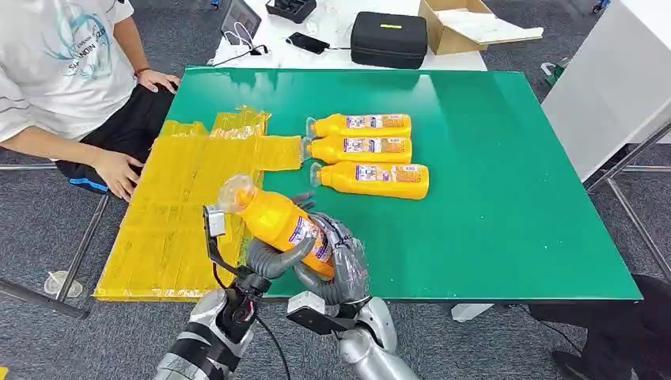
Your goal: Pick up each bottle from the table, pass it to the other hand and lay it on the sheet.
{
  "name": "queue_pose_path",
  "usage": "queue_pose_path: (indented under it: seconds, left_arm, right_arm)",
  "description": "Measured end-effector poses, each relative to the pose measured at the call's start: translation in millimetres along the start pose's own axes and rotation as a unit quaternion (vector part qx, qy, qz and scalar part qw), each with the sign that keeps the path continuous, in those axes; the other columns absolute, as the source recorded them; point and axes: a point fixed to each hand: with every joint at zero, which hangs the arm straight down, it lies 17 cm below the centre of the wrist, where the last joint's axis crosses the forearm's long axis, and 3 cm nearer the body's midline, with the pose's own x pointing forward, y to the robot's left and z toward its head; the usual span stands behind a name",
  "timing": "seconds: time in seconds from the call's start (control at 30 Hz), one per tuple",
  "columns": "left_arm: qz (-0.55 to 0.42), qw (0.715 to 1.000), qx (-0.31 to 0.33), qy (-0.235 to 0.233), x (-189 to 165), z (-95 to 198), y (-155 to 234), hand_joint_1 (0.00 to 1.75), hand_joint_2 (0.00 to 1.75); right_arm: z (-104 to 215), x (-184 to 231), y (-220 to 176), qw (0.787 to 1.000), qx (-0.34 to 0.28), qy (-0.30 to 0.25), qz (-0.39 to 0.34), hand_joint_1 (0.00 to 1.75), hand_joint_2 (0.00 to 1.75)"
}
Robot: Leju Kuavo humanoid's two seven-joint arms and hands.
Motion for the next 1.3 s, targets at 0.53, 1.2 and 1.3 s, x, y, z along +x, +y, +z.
queue_pose_path:
  seconds: [0.53,1.2,1.3]
  left_arm:
    - [0.046,0.998,0.028,-0.015,6,5,12,1.75,1.75]
    - [-0.139,0.979,0.131,-0.077,41,-8,45,1.75,1.75]
    - [-0.191,0.964,0.161,-0.096,57,-8,57,1.75,1.75]
  right_arm:
    - [3,-3,11,1.000,0.016,0.006,-0.004,1.75,1.75]
    - [1,-2,-22,0.981,-0.048,0.062,-0.180,0.00,0.00]
    - [-6,11,-45,0.980,-0.080,0.039,-0.176,0.00,0.00]
